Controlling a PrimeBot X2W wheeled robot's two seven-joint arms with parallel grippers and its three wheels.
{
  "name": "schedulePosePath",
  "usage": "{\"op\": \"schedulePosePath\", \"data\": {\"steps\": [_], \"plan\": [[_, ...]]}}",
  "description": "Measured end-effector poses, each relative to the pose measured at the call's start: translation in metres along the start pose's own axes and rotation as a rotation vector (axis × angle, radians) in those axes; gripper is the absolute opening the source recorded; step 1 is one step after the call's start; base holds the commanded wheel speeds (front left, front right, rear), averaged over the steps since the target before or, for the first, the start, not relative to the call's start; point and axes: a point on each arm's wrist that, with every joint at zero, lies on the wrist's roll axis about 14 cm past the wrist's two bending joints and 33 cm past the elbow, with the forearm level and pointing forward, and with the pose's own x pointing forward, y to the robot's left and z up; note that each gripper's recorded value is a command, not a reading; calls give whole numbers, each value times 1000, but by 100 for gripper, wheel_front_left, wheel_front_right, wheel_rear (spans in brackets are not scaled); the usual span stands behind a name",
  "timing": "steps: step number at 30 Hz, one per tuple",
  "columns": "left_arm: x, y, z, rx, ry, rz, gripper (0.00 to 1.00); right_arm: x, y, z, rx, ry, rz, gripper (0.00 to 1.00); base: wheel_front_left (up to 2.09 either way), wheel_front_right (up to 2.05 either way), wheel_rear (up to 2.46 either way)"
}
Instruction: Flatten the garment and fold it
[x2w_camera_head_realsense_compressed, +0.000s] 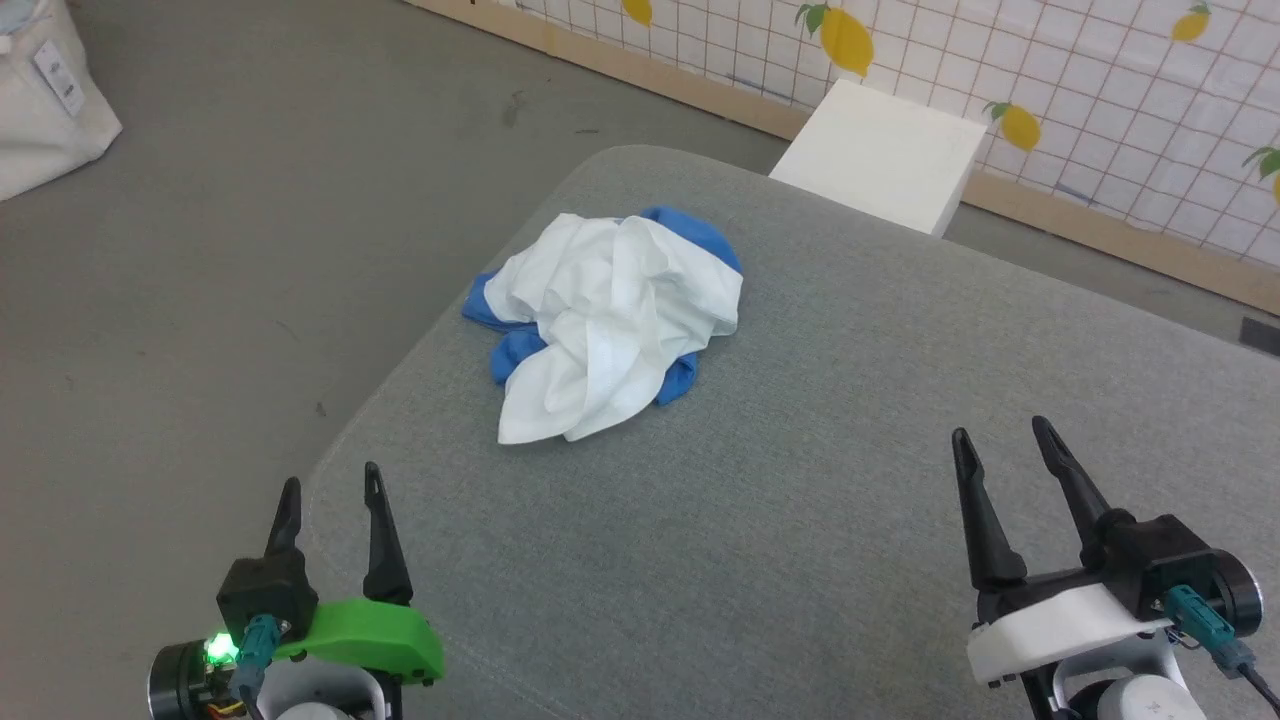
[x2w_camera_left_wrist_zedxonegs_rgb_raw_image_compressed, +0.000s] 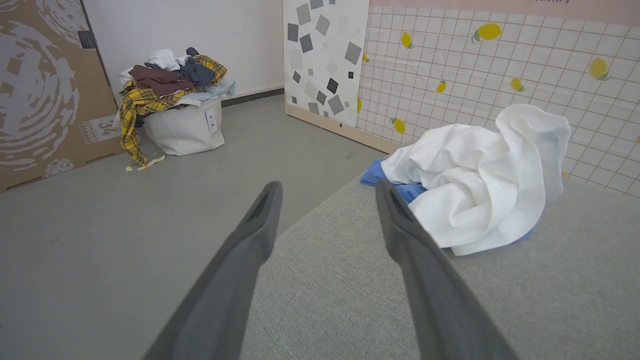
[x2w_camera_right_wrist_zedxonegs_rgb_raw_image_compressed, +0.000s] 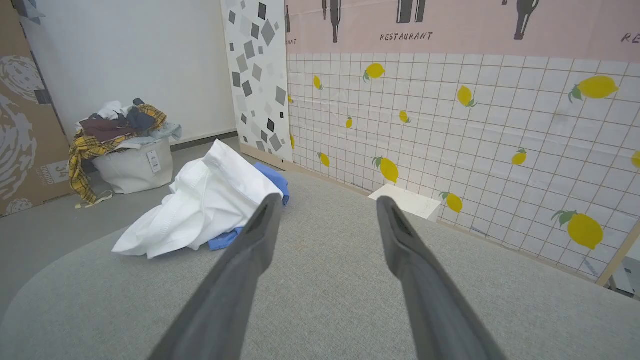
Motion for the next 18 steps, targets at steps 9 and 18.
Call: {"op": "schedulePosePath", "data": {"steps": [9,18], "plan": [[-2,6,0,1,-4,23,100,4,5,-1,6,-5,16,100,0,0,0],[19,-10,8,-54,-5,-51,100,8,-1,3,10,-18,3,100,0,0,0]]}}
